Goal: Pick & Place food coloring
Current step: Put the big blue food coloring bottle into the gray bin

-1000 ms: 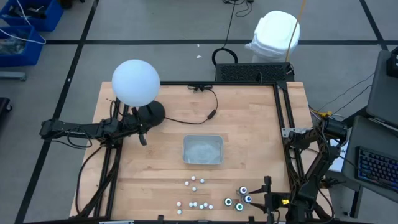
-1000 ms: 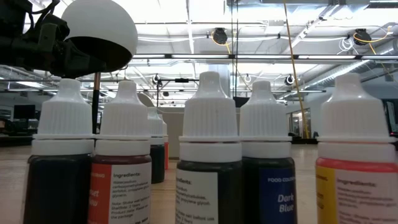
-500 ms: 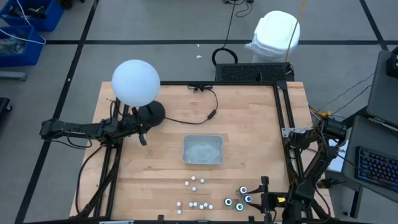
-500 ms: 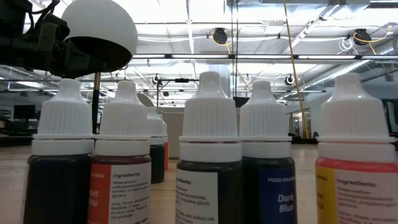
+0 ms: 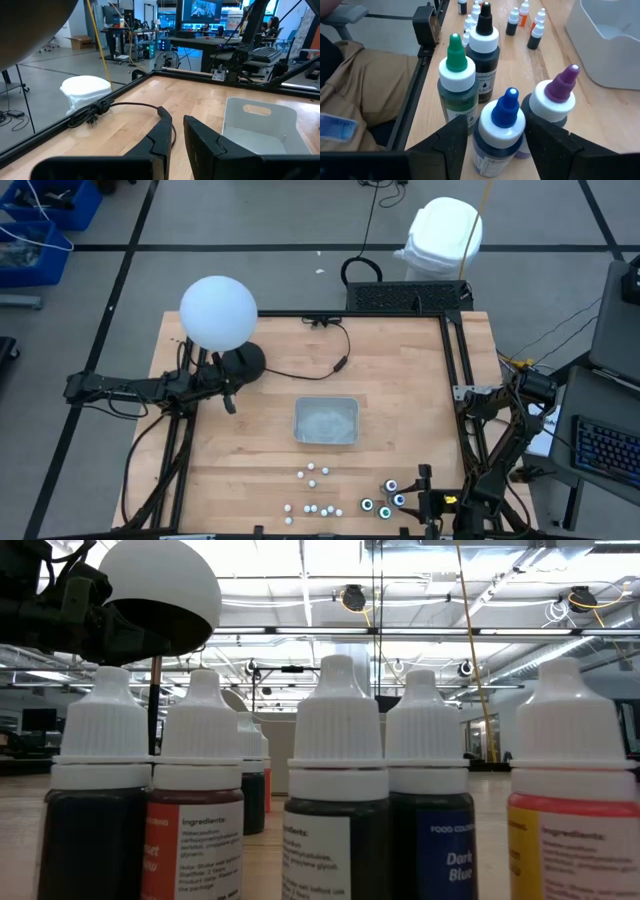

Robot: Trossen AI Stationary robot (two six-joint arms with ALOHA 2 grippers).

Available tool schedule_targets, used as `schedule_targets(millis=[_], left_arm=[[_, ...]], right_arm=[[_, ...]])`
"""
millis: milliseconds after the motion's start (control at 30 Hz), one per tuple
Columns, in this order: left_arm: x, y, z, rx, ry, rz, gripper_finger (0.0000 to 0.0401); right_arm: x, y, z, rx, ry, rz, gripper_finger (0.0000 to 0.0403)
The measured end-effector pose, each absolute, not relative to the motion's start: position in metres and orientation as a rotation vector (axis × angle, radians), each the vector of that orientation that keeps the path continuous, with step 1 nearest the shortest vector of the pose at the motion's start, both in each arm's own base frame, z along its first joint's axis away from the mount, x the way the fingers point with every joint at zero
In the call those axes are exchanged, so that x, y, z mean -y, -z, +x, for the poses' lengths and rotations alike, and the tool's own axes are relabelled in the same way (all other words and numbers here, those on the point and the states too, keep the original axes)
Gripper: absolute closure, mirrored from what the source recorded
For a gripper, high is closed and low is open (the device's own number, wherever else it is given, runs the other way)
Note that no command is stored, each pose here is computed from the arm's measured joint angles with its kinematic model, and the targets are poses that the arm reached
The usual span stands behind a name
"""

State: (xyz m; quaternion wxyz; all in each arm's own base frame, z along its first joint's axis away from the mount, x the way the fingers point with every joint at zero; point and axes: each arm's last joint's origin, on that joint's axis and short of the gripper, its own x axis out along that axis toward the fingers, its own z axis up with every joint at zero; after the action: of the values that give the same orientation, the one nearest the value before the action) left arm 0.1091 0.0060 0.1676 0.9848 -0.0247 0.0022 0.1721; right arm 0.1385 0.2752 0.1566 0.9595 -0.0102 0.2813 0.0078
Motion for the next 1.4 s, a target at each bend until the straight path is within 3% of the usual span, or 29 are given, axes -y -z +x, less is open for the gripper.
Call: schedule_targets(millis=[333,533,733,967,1100,1400], left_arm=[[-0.006,-0.168,0.109,-0.005,-0.347,-0.044,0.0345],[-0.006,-0.168,0.109,-0.005,-0.346,-0.044,0.0345],[-0.006,-0.168,0.109,-0.005,-0.347,-0.044,0.0345],[-0.006,-0.168,0.109,-0.004,-0.347,-0.044,0.0345],[-0.006,-0.168,0.109,-0.003,-0.347,-0.047,0.0345],[-0.006,-0.168,0.109,-0.004,-0.346,-0.047,0.0345]], right_arm=[[-0.276,-0.157,0.138,-0.57,-0.02,-0.029,0.0297],[-0.277,-0.167,0.131,-0.579,-0.077,-0.024,0.0298],[-0.263,-0.212,0.121,-0.545,-0.188,-0.013,0.0298],[-0.211,-0.285,0.12,-0.37,-0.237,-0.084,0.0298],[-0.168,-0.323,0.128,-0.219,-0.097,-0.144,0.0298],[-0.094,-0.328,0.202,-0.239,-0.046,-0.215,0.0298]])
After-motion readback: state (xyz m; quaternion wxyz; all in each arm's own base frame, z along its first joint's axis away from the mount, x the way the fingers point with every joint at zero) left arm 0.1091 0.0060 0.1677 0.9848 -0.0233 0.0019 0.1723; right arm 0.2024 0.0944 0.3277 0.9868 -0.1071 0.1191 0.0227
